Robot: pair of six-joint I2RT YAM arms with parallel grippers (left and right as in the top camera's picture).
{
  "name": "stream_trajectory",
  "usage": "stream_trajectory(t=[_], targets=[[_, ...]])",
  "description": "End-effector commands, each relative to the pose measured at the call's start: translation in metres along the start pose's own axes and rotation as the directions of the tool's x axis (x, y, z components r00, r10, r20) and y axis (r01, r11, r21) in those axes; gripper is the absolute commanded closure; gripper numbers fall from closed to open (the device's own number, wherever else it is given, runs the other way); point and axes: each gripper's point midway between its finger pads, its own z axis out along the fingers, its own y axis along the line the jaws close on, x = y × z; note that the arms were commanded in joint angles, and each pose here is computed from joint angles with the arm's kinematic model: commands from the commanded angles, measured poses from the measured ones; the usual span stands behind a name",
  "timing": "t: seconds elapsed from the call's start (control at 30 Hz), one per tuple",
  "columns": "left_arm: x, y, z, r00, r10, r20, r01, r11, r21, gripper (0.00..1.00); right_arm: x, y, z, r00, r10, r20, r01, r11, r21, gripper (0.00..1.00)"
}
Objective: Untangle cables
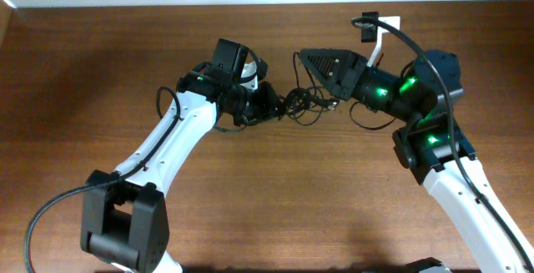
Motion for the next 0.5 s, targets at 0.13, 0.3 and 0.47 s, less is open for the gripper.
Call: stream_trajectory(t=[0.13,0.3,0.47], targets=[[-0.012,0.018,-0.002,0.998,0.008,0.069,0.000,0.993,-0.117,1.00,-0.007,0.010,0.001,1.000,-0.019,0.023,0.019,1.000,-0.011,0.96],[-0.024,0.055,-0.012,0.988,0.013,0.156,0.038,0.946,-0.322,1.00,-0.010,0.001,0.001,0.999,-0.016,0.048,0.015,0.999,0.030,0.96],[-0.031,0.092,-0.031,0.973,0.040,0.226,0.085,0.851,-0.518,1.00,-0.011,-0.035,-0.003,0.996,-0.008,0.084,-0.009,0.982,0.190,0.96]])
